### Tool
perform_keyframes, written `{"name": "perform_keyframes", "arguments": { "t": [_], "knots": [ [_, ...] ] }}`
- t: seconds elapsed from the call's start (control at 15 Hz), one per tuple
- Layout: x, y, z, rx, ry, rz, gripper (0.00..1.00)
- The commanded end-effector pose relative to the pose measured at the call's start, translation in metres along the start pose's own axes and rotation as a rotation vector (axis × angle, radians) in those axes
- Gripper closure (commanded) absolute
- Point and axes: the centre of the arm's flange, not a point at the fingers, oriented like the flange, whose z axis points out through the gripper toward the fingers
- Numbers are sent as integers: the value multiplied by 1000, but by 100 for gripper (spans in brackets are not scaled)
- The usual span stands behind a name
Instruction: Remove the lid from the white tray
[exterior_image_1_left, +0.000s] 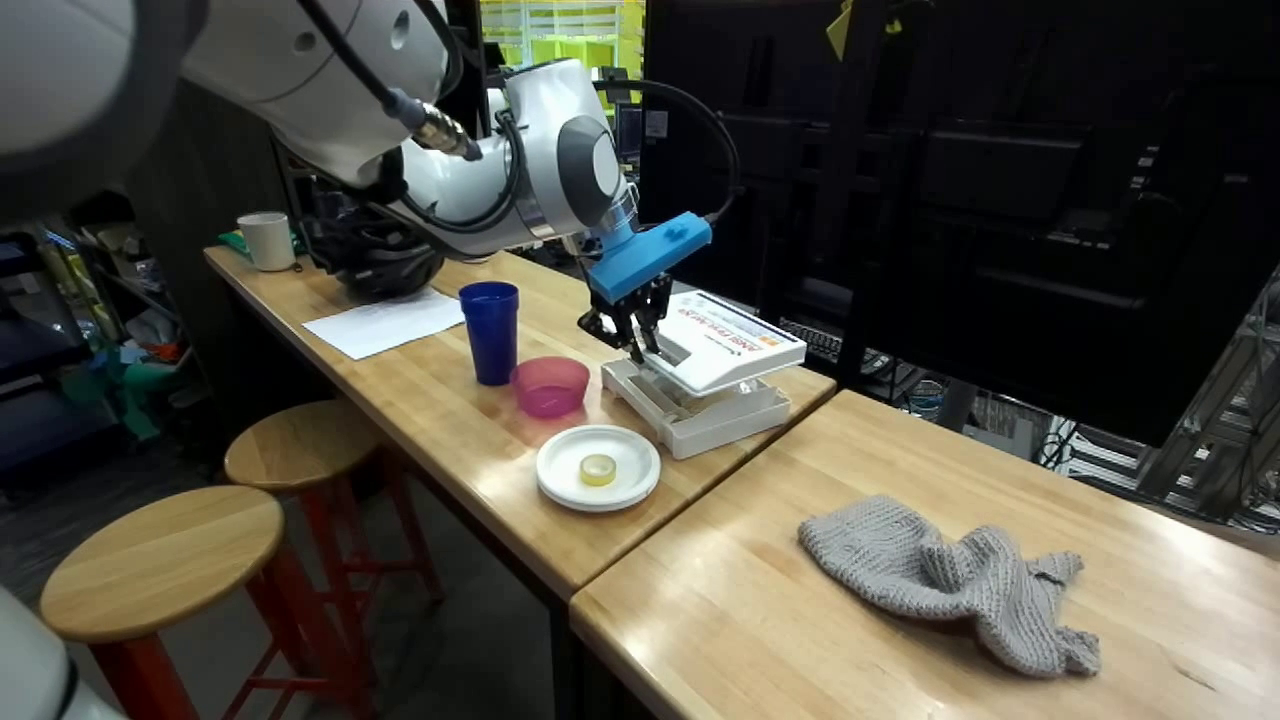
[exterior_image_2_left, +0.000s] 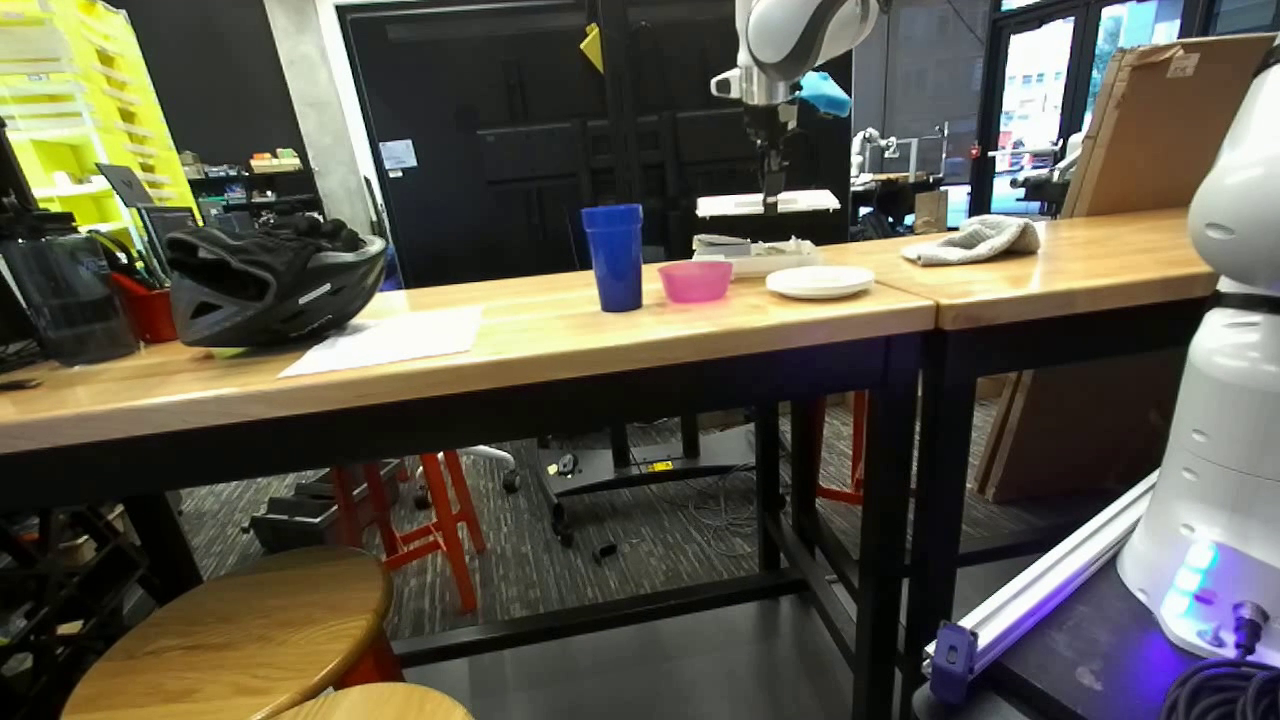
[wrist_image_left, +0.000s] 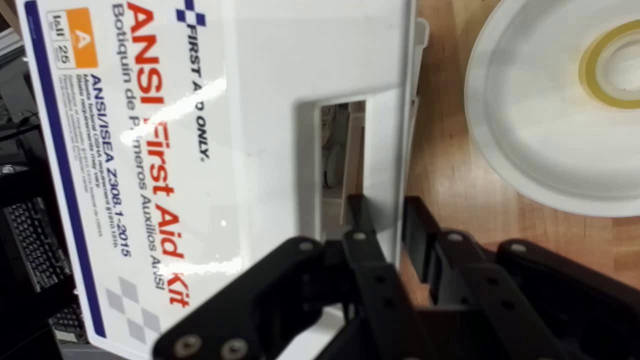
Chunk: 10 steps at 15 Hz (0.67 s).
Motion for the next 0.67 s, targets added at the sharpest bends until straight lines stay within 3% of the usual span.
{"name": "perform_keyframes", "arguments": {
  "t": [0.0, 0.6],
  "knots": [
    [-16, -4, -12, -7, -19, 14, 95],
    [-43, -4, -8, 18, -41, 74, 95]
  ]
}}
